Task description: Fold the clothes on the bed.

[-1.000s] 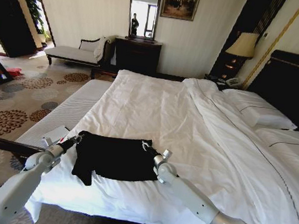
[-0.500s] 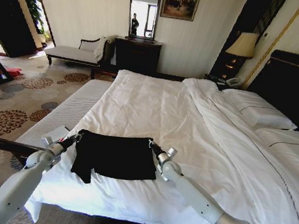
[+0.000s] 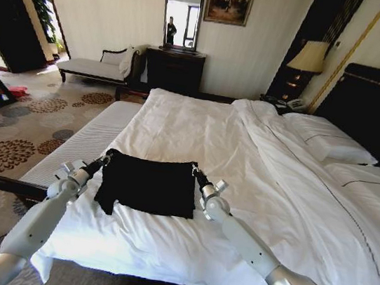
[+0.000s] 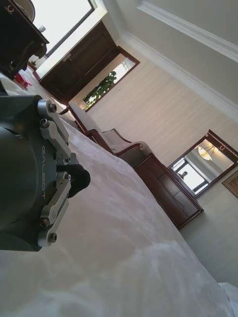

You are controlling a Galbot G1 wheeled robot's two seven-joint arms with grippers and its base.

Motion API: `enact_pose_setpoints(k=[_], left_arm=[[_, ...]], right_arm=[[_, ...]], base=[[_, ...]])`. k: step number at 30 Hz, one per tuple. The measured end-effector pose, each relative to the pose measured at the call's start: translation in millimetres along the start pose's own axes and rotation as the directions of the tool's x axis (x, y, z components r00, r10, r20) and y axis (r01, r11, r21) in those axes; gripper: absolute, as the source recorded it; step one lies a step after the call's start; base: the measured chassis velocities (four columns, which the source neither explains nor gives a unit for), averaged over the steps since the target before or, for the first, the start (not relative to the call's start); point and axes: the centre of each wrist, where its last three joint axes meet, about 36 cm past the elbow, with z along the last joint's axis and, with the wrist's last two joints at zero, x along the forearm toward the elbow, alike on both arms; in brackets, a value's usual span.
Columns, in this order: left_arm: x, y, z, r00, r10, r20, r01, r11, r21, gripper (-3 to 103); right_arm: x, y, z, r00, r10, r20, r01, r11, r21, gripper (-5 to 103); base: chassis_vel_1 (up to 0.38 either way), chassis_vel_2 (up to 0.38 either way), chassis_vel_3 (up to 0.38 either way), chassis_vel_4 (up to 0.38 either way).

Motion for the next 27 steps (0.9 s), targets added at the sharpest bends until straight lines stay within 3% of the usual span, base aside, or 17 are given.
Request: enact_pose_setpoints(k=[2, 3, 5, 9, 18, 27], left_arm=[[4, 2.3, 2, 1.0, 0.023, 0.004, -0.023, 1.0, -0.004, 2], [18, 11.1, 4, 0.994, 0.108, 0.018, -0.108, 0.994, -0.004, 2], [33, 24.0, 4, 0.981, 0.192, 0.016, -0.192, 0.981, -0.001, 2], [50, 39.1, 3, 0.972, 0.235, -0.008, -0.235, 0.972, 0.006, 2], [87, 65.5, 12, 0.962, 0.246, -0.117, -0.252, 0.967, -0.04, 2], [103, 78.3, 8, 0.951, 0.282, -0.13, -0.291, 0.955, -0.064, 2]], right_arm=[[4, -1, 0, 1.0, 0.001, -0.002, -0.001, 1.0, 0.005, 1], [16, -5, 1, 1.0, 0.002, -0.01, -0.002, 1.0, 0.017, 1], [28, -8, 3, 1.0, 0.004, -0.021, -0.003, 1.0, 0.026, 1], [48, -10, 11, 0.999, 0.009, -0.047, -0.007, 1.0, 0.025, 1], [87, 4, 40, 0.992, -0.018, -0.125, 0.024, 0.999, 0.043, 1], [113, 14, 48, 0.983, -0.086, -0.162, 0.096, 0.994, 0.054, 1]], base=[[0.0, 0.0, 0.0, 0.0], [0.0, 0.0, 0.0, 0.0], [0.0, 0.0, 0.0, 0.0], [0.0, 0.0, 0.0, 0.0], [0.0, 0.0, 0.0, 0.0], [0.0, 0.0, 0.0, 0.0]])
